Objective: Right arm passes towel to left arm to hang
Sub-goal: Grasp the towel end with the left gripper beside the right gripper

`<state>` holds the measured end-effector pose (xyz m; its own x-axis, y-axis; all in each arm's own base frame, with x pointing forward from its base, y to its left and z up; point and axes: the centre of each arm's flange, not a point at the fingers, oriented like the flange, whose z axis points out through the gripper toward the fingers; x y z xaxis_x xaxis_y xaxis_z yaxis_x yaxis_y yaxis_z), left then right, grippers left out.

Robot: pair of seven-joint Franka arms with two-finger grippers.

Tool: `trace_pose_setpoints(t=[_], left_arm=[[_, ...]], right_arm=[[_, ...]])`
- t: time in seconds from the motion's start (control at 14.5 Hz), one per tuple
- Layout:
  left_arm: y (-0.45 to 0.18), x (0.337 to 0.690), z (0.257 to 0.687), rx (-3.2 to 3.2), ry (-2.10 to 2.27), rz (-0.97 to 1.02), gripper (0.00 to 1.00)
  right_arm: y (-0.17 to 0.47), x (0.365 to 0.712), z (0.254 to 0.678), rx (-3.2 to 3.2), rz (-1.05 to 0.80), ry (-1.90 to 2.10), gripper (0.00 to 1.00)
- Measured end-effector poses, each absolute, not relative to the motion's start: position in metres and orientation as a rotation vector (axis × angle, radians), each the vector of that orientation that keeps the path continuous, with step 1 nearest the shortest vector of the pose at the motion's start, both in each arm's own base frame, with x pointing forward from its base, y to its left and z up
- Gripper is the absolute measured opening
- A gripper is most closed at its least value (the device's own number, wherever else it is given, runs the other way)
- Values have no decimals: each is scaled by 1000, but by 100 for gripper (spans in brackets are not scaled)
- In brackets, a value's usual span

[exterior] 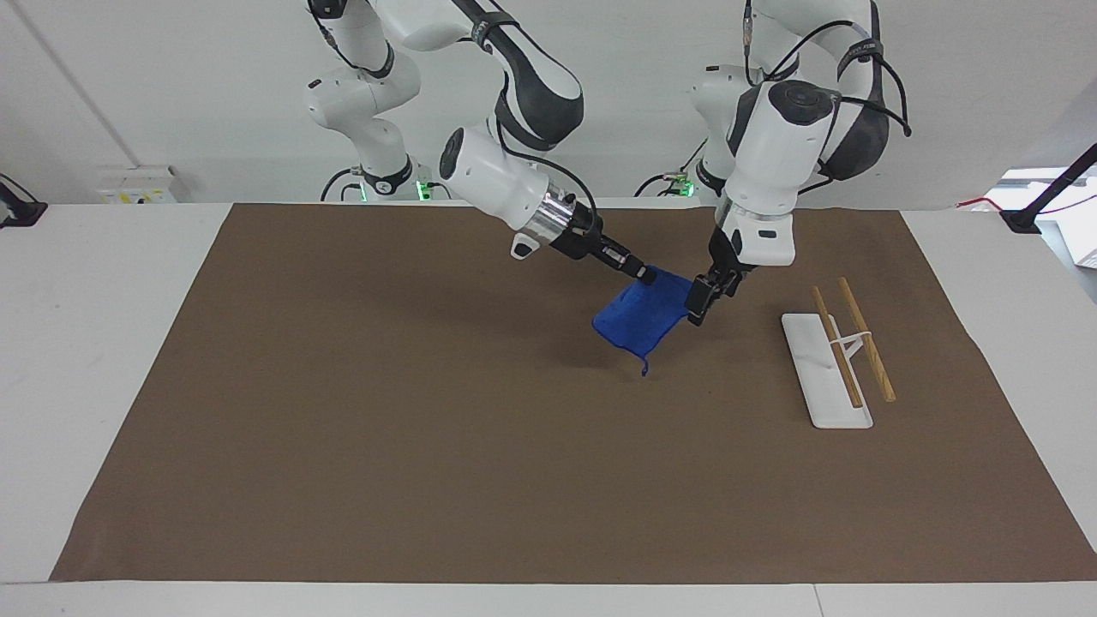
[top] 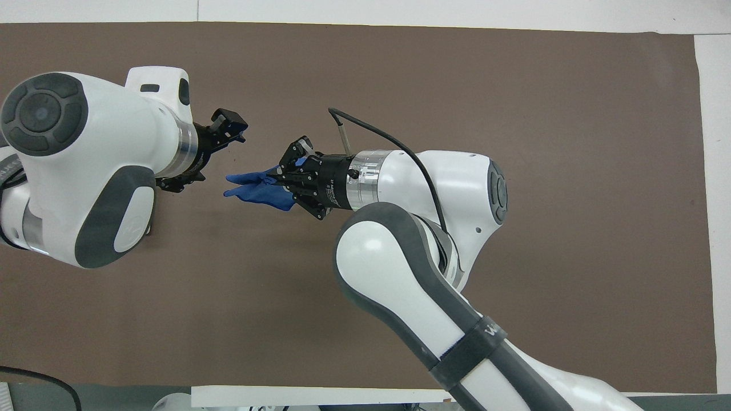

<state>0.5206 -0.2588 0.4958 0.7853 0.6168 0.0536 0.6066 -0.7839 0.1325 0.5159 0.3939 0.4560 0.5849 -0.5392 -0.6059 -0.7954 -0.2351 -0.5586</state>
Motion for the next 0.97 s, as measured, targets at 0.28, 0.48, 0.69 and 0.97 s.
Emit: trace_pose_setpoints(t=[0.28, 0.48, 0.69, 0.97], left_arm=[[-272, 516, 490, 2805, 1137, 124, 100], [-278, 512, 479, 2804, 1164, 106, 98], [-279, 510, 472, 2812, 1172, 94, 80], [-277, 509, 469, 2814, 1179, 88, 51]], right_arm=[[394, 516, 456, -1916, 359, 1072, 5], [394, 516, 456, -1916, 359, 1073, 5], [394, 516, 456, -1915, 355, 1074, 5], [397, 514, 455, -1916, 346, 1074, 5]])
